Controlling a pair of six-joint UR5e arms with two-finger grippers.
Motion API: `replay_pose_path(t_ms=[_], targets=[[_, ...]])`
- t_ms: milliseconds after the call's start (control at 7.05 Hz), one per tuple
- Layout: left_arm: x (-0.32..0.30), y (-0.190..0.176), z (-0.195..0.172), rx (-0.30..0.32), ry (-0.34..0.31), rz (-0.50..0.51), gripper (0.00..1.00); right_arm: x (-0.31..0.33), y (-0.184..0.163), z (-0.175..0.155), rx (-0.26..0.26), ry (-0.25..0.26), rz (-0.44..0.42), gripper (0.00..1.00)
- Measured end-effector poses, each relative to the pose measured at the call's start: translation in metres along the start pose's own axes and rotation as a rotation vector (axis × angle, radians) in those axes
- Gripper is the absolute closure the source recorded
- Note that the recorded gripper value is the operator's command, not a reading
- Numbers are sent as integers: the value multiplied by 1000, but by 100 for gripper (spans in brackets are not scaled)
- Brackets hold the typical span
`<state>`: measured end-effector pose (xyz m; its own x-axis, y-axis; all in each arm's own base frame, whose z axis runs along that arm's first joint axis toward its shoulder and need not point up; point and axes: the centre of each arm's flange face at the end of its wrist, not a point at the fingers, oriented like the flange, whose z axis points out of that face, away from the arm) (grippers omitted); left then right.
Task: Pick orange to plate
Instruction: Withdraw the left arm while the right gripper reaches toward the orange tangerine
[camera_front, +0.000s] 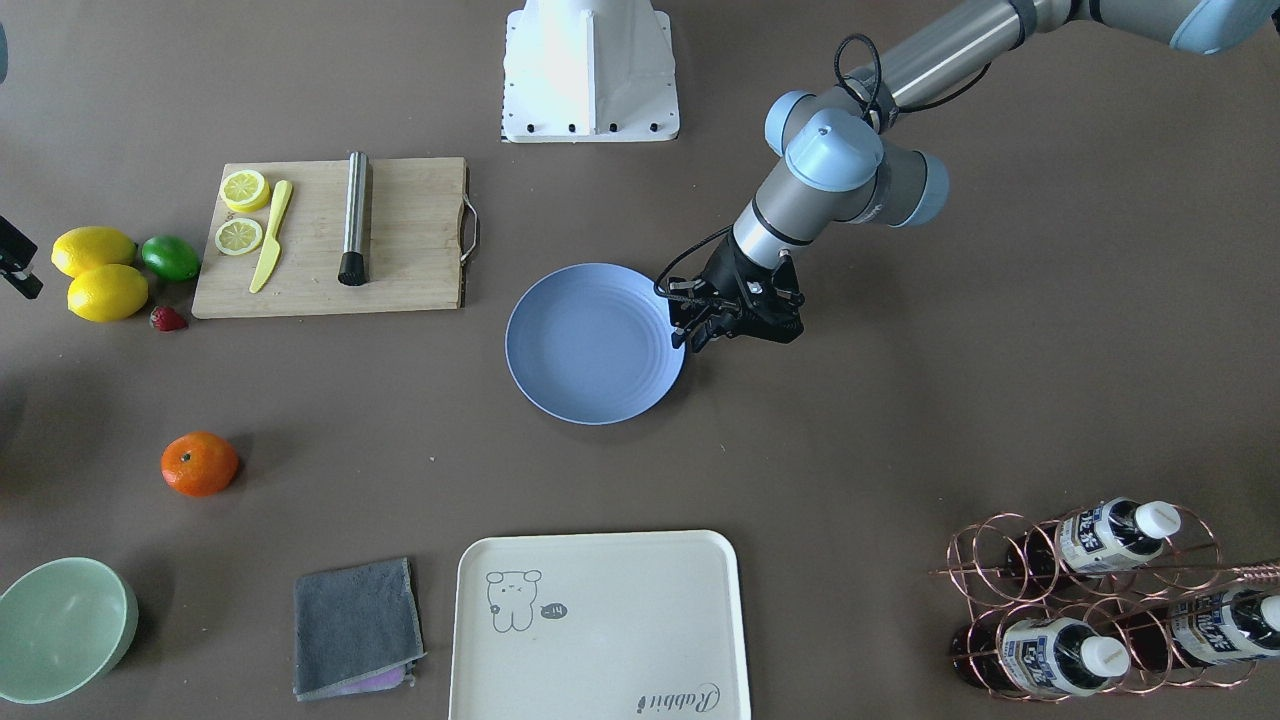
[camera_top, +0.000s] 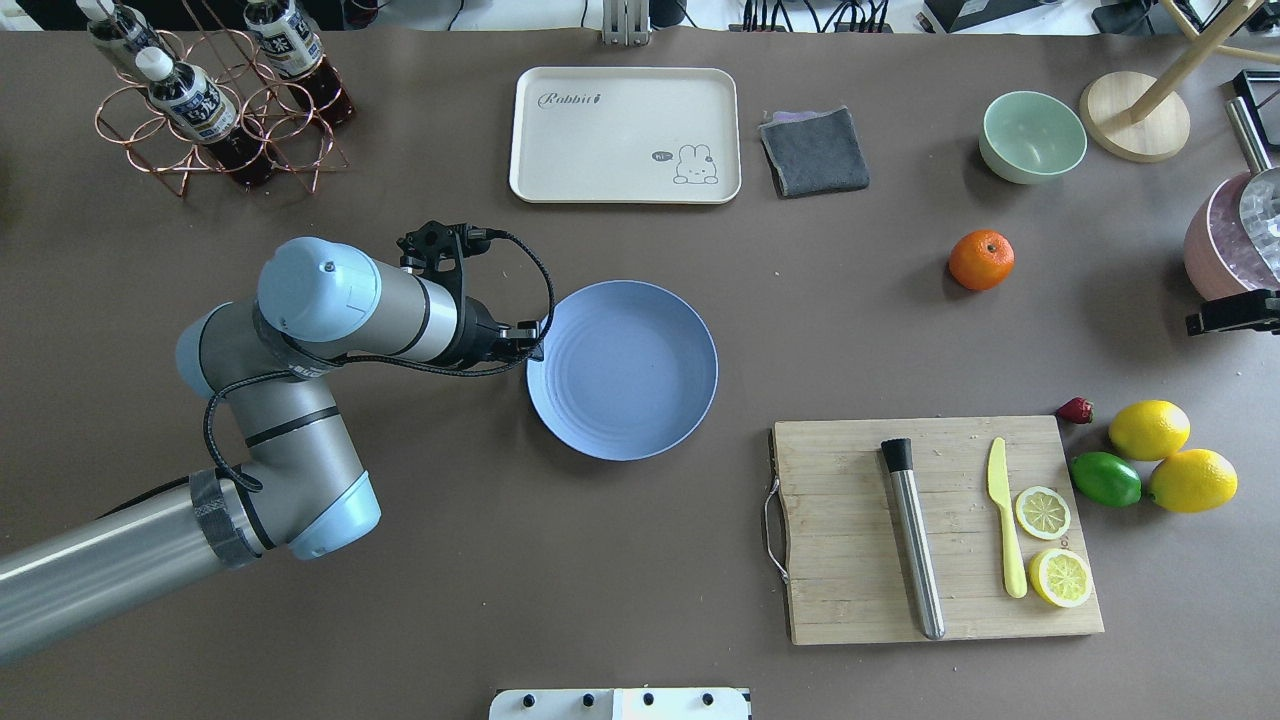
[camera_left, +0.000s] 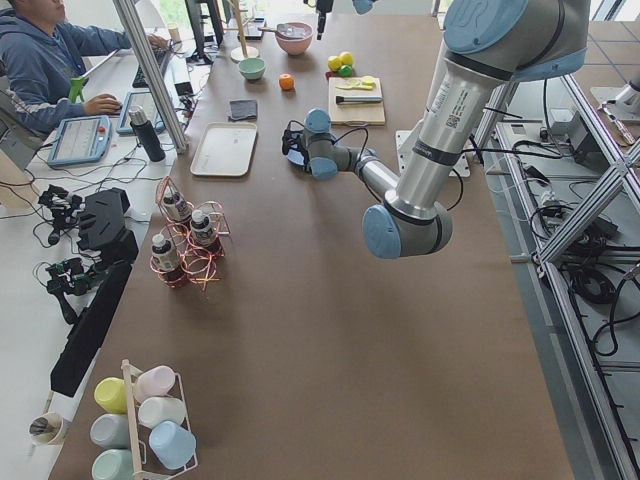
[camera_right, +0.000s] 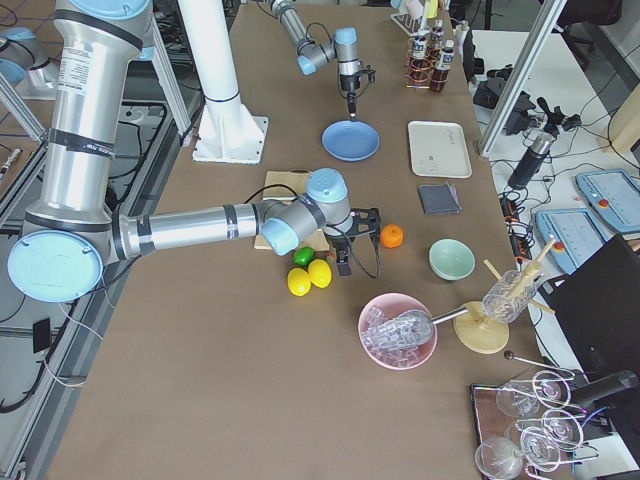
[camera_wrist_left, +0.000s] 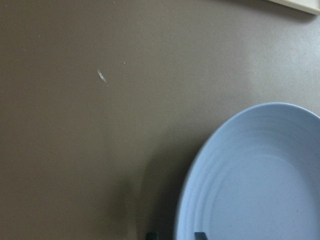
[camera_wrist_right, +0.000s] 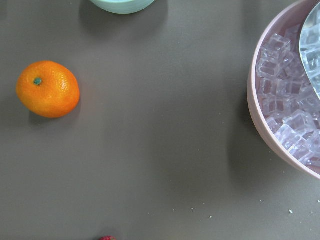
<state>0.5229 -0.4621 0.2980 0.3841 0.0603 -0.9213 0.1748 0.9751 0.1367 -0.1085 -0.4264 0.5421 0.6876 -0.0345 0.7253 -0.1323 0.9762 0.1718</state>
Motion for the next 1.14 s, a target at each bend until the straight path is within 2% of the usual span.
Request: replay_pose_path(t_ms=[142, 426, 709, 851, 1135], targets=[[-7, -9, -10, 18, -2, -4, 2, -6, -4, 1, 1, -5, -6, 0], [-68, -58, -71, 8, -32, -8, 2, -49, -38, 17, -10, -1, -9, 0], [-169, -85, -159, -24, -104, 87, 2, -125, -78, 37, -67, 73, -13, 0], [-238, -92, -216, -31, -130, 131, 1, -155, -90, 50, -94, 97, -24, 0], [-362, -98, -321, -48, -178, 234, 1, -185, -110, 78, -125, 112, -38, 0]])
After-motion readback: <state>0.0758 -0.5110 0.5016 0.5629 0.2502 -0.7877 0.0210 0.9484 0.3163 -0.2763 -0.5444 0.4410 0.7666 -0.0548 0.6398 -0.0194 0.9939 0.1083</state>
